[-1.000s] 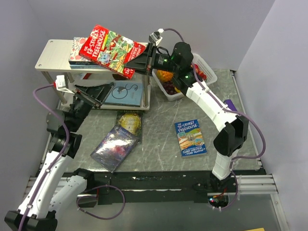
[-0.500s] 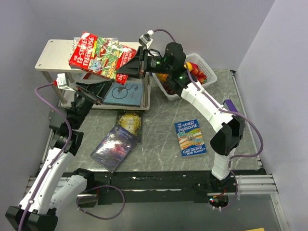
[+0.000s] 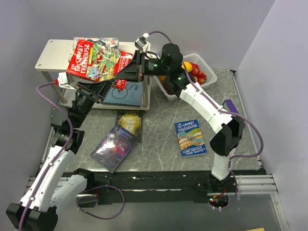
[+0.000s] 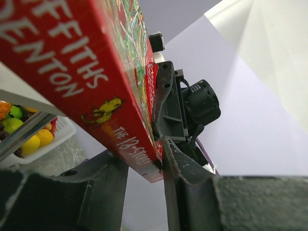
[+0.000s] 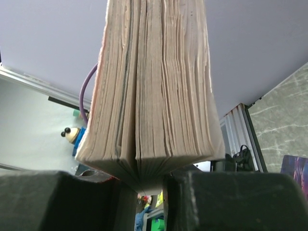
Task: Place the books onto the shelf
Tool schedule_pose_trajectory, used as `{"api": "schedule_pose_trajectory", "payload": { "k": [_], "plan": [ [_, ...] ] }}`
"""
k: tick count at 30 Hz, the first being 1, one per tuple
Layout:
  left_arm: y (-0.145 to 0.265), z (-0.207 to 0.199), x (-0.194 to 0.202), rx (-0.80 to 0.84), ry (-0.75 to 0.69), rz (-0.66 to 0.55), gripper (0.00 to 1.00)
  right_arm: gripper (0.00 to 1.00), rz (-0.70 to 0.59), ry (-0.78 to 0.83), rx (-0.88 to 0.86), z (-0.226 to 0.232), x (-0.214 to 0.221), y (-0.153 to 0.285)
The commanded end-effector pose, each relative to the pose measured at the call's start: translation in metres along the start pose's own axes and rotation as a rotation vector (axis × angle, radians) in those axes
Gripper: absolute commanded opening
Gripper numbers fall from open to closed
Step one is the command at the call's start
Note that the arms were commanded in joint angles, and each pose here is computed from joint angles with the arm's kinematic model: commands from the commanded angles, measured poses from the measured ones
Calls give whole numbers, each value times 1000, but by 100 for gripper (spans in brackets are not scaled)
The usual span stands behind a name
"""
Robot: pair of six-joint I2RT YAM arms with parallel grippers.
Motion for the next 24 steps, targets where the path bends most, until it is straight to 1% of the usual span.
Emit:
{"api": "schedule_pose_trajectory", "payload": {
  "k": [1, 3, 4, 5, 6, 7, 8, 9, 10, 12, 13, 14, 15, 16, 17, 18, 19, 20, 21, 23, 24],
  "plan": [
    [5, -22, -7, 68, -39, -41, 38, 0, -42, 131, -84, 41, -13, 4],
    [8, -24, -9, 70, -46, -55, 34, 0, -41, 132, -82, 41, -14, 4],
    [9, -25, -9, 74, -46, -59, 29, 0, -39, 128, -81, 40, -14, 4],
    [9, -25, -10, 76, -45, -66, 12, 0, -39, 125, -81, 40, -14, 4],
    [9, -26, -14, 75, -46, -93, 1, 0, -34, 123, -82, 39, -13, 3],
    [11, -28, -15, 81, -43, -107, 1, 0, -31, 121, -81, 39, -13, 3],
    [11, -27, -16, 80, -24, -115, 1, 9, -32, 122, -81, 39, -12, 4],
    [11, -28, -22, 74, -15, -157, 1, 21, -30, 124, -81, 40, -11, 5],
    [11, -31, -25, 77, -11, -174, 1, 38, -37, 129, -77, 42, -13, 6],
    [9, -35, -31, 69, -17, -203, 1, 45, -33, 130, -46, 41, -13, 8],
    [4, -27, -34, 17, -21, -216, 1, 52, -46, 140, -35, 44, -18, 11],
    [1, -38, -40, 20, -26, -229, 1, 56, -53, 164, -21, 43, -20, 12],
    [-2, -40, -44, 4, -32, -239, 1, 60, -47, 123, 42, 37, -18, 17],
    [-7, -41, -51, -34, -36, -263, 1, 67, -64, 133, 72, 38, -22, 22],
    [-11, -43, -54, -47, -38, -272, 1, 71, -94, 151, 125, 32, -27, 27],
    [-13, -44, -59, -61, -43, -281, 1, 77, -104, 138, 169, 34, -26, 36],
    [-19, -52, -64, -58, -49, -285, 1, 82, -113, 122, 209, 26, -24, 41],
    [-23, -51, -66, -75, -51, -286, 1, 84, -156, 139, 262, 19, -31, 52],
    [-25, -53, -71, -77, -56, -295, 1, 85, -174, 147, 279, 29, -30, 62],
    [-36, -57, -79, -93, -54, -302, 1, 86, -203, 142, 331, 16, -27, 76],
    [-40, -57, -84, -100, -59, -306, 1, 86, -234, 164, 331, 27, -27, 85]
  ]
}}
Point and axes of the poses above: each gripper's point midway between its finger pads, its own y axis back along the fingers, its own z axis along the line the jaws close on, x = y × z, the point moved 4 cm from there along y, back along the fingers, and after that the axes turned 7 degrees about y, right-handed, at the moved point
